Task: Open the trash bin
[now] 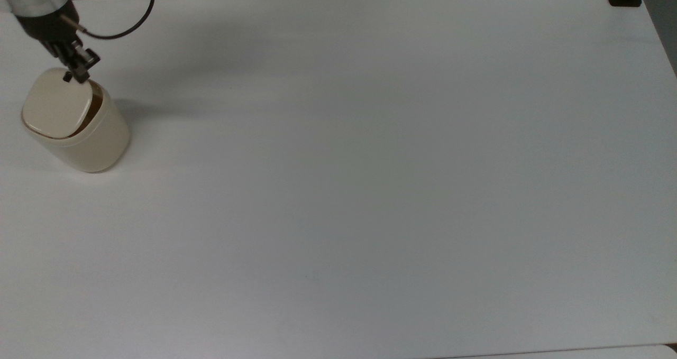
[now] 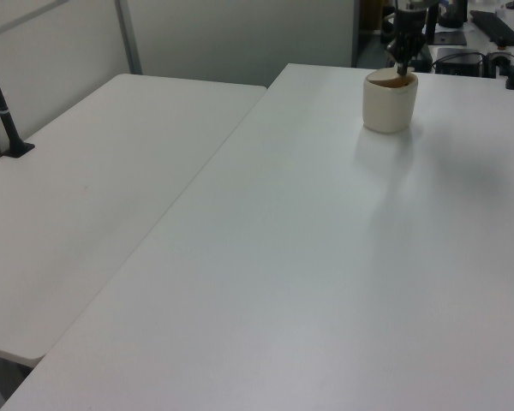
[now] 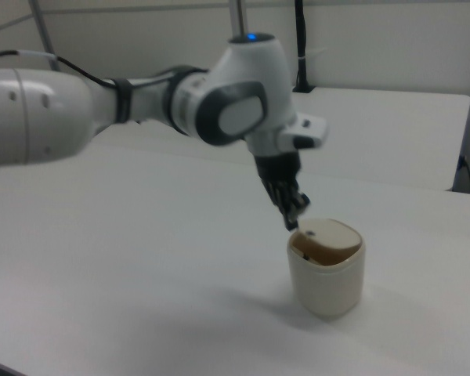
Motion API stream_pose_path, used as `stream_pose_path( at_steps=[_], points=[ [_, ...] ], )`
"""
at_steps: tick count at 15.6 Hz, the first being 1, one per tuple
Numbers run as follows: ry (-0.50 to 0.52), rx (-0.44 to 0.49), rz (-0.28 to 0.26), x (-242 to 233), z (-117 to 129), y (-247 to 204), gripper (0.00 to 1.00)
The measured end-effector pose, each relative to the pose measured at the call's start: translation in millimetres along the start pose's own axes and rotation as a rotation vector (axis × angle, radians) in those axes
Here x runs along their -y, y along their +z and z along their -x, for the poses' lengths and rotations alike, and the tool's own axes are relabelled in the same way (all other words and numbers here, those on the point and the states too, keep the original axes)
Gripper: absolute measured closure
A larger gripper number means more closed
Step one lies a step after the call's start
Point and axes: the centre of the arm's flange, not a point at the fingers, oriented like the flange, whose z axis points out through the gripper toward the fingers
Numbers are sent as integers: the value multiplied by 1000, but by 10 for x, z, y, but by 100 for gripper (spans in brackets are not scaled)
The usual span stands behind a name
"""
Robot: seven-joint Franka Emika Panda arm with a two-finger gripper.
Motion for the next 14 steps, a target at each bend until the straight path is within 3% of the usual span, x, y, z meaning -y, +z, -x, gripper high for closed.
stream_pose_path(
  at_steps=[2, 7, 11, 12, 14],
  points=[
    [-65, 10, -12, 375, 197, -356, 95],
    [-330, 117, -15, 1734, 1037, -887, 45],
    [-439, 119, -17, 2274, 1383, -997, 6],
    [-447, 117, -18, 2314, 1411, -1012, 0],
    [-450, 112, -20, 2320, 1426, -1046, 0]
  ],
)
